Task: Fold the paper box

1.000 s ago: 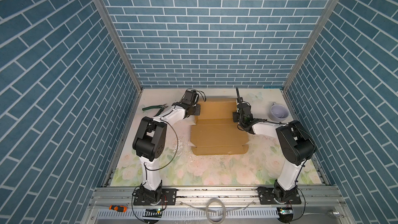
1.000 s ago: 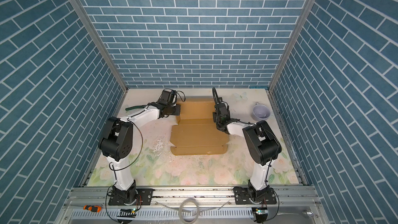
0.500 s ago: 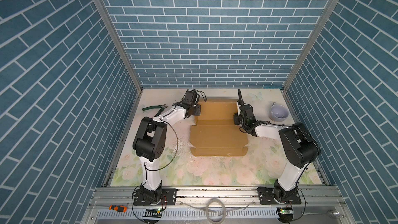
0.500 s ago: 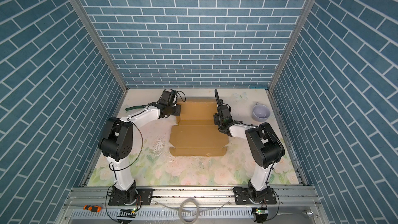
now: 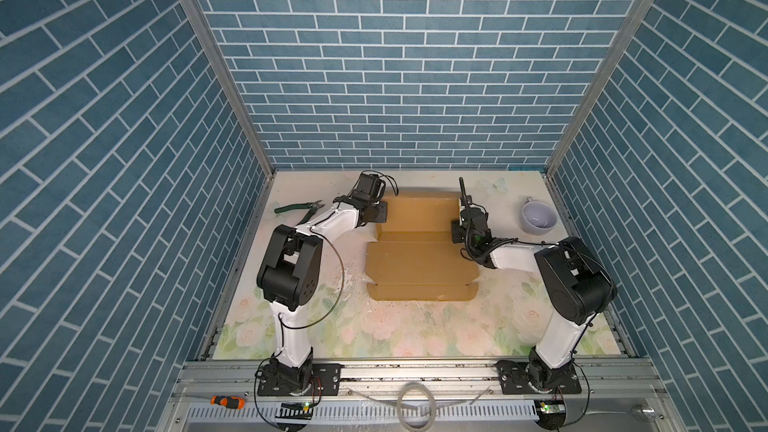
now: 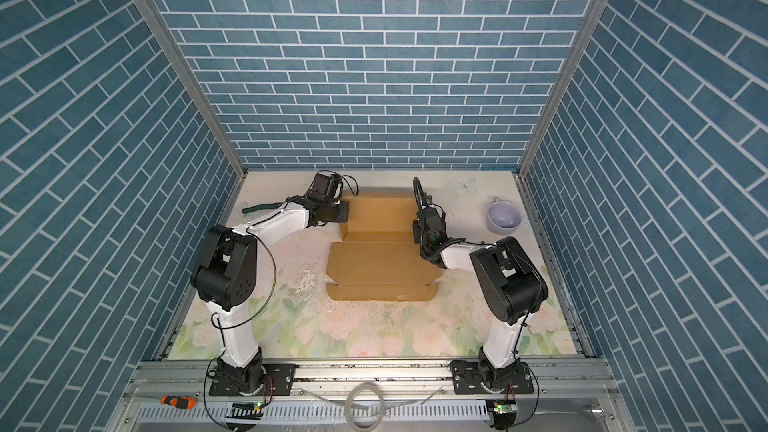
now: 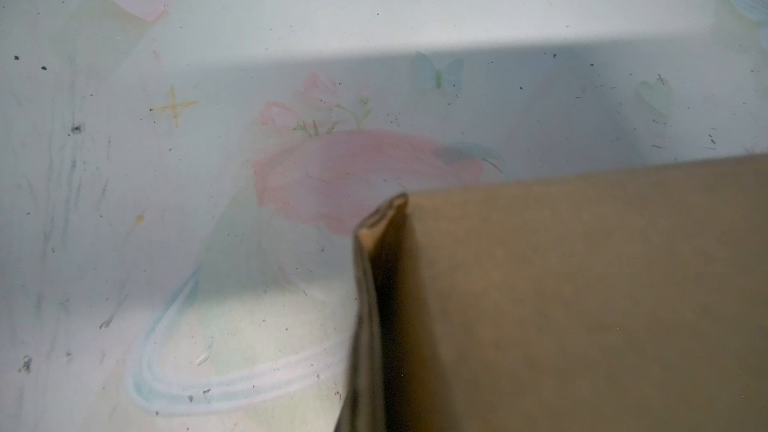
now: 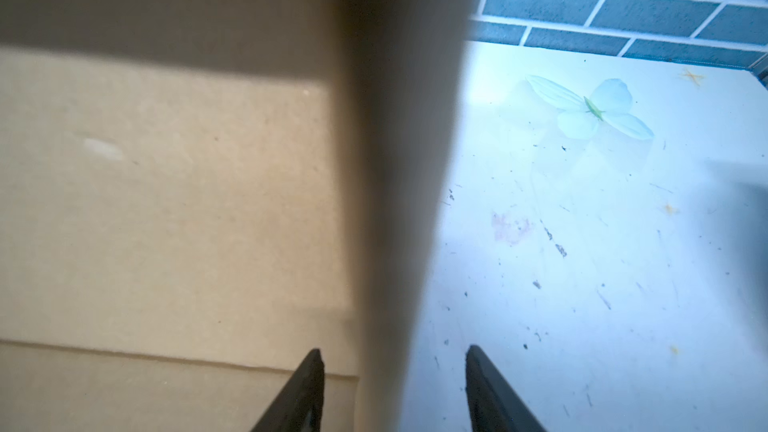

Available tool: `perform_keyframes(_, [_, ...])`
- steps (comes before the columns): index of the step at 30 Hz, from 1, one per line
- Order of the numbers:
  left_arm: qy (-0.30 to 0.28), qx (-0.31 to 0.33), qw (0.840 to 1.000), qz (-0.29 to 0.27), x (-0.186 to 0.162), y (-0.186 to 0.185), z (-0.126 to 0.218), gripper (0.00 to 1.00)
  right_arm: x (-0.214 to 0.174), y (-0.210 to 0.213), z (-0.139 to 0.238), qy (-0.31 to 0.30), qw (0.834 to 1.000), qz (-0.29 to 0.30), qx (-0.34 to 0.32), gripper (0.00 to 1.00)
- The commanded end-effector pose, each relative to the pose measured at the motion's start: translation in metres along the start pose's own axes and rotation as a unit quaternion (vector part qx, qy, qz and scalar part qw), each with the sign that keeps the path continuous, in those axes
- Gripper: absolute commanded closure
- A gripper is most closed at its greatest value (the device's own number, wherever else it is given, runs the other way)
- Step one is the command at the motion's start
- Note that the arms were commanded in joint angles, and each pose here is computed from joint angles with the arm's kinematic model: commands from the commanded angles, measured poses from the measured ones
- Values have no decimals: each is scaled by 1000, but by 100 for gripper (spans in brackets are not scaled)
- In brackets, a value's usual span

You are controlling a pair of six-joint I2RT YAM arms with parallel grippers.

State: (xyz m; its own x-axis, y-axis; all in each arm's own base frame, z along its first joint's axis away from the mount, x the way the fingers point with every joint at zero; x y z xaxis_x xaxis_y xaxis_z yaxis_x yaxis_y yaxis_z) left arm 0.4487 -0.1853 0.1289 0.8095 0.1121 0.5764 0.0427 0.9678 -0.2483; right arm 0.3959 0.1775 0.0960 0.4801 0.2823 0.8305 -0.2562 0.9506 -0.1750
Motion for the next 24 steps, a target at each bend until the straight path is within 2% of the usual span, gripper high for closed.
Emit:
perform_keyframes(1, [92,28,995,5,-46,14,-14,100,-49,-1,7,55,998,-14,0,44])
perform_keyframes(5, [65,15,998,2,-49,11,-15,100,-46,4,12,8,999,-41,24,42])
perform_keyframes(9, [48,17,999,7,-56,15,-19,100,-54,7,3,27,999,-40,24,43])
perform_keyframes(15, [-6,-1,1000,-2,-64,12,-18,100,-55,3,17,0,998,-49,26,40])
perform_keyframes(24, [-11,9,1000,-1,-87,21,-25,100,-65,0,32,-6,999,-40,34,33])
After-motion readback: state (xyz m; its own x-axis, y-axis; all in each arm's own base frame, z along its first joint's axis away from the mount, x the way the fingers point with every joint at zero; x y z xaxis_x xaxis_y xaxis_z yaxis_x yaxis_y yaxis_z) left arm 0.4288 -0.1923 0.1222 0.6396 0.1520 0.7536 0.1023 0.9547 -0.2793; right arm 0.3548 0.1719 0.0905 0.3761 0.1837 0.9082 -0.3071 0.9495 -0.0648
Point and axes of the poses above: each gripper's point midway between its finger pads, its own z axis back along the fingers, its own y axis along the line the jaws close on, x = y × z, the point moved 4 cm from there along z, back along the fingers, and after that the axes turned 10 degrees about z, right-handed, at the moved point
